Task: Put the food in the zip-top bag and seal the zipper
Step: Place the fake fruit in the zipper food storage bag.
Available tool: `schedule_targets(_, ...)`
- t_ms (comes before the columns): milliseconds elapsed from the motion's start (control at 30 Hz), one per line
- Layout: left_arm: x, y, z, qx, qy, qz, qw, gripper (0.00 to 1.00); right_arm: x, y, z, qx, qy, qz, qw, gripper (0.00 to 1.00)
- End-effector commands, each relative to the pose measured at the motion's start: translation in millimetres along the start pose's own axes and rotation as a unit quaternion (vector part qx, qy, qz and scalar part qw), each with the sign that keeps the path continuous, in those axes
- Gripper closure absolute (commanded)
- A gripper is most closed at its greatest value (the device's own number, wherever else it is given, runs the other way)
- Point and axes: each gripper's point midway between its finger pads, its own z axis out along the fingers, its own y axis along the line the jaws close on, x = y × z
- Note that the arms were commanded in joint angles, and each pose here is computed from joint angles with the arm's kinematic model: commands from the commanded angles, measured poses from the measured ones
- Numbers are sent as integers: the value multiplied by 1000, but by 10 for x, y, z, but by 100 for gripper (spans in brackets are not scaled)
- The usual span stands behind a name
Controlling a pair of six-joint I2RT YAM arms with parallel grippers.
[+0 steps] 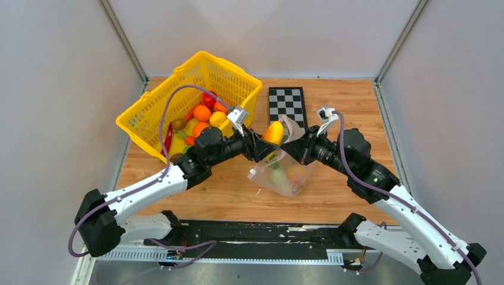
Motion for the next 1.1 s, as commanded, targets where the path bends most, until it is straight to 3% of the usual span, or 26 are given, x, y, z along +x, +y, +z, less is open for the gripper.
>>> schedule_targets(0, -65, 81, 48, -42, 18, 26, 999, 37, -117, 65, -26, -12, -27, -4, 1000, 100)
schedule_targets(300, 33, -84, 198, -18, 73, 42, 996, 29, -93, 55, -7, -12, -23, -2, 1000, 100)
schedule_targets(667, -143, -233, 111, 5, 39, 51, 998, 12, -66, -42, 2, 10, -25, 3, 1000, 100)
schedule_targets(1067, -382, -352, -100, 7, 24, 97, 995, 11, -65, -217, -53, 59, -32, 6, 998, 100)
